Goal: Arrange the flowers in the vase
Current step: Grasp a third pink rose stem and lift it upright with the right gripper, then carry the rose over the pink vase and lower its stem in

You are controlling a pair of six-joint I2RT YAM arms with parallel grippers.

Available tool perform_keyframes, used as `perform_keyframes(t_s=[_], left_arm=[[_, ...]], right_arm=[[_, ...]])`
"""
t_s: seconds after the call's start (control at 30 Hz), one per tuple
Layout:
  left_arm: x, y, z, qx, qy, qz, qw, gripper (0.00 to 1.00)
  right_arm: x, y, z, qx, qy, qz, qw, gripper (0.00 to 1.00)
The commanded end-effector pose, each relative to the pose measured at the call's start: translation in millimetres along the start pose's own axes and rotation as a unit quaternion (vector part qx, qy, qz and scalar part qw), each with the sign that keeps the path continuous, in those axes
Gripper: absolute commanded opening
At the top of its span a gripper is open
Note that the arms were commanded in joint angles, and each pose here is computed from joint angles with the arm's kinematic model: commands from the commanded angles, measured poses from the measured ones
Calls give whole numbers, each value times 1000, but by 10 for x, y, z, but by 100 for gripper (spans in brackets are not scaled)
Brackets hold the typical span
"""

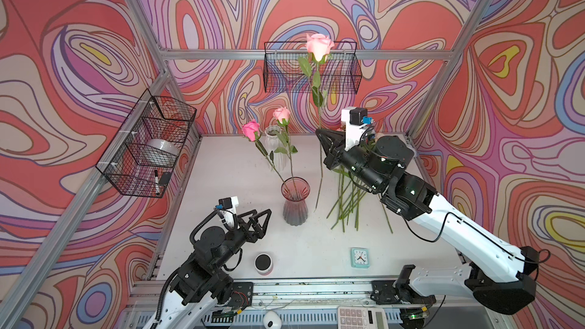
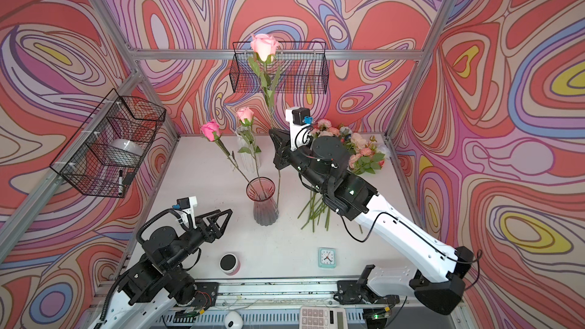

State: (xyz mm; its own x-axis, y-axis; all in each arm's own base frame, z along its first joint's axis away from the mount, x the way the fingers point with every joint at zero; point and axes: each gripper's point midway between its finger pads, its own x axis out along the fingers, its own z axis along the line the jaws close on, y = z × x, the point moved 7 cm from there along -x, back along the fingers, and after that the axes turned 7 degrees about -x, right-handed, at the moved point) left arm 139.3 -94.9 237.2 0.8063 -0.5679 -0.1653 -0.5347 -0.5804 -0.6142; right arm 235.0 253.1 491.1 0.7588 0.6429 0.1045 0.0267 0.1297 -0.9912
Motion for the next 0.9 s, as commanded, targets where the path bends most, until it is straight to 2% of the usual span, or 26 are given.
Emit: perform_keyframes(t_s=[0.0,0.3,0.5,0.73,0.87], left_arm=[[-39,-70,-97,3,9,-5,1000,83],[-60,-99,-139,4,11,-6,1000,83],[-76,-111,-155,5,14,-8,1000,83],[-67,-134,-178,9,18,-13,1000,83],[-50,-131,-188,9,19,-9,1000,83]], right_arm=[[123,-136,53,-34,23,-60,997,0],[343,-16,104,-59,56,-129,988,0],[452,411,160,-66,53,-85,993,0],[445,1152,258,-53,44,-24,997,0],[411,1383,276,-41,48,8,998,0]])
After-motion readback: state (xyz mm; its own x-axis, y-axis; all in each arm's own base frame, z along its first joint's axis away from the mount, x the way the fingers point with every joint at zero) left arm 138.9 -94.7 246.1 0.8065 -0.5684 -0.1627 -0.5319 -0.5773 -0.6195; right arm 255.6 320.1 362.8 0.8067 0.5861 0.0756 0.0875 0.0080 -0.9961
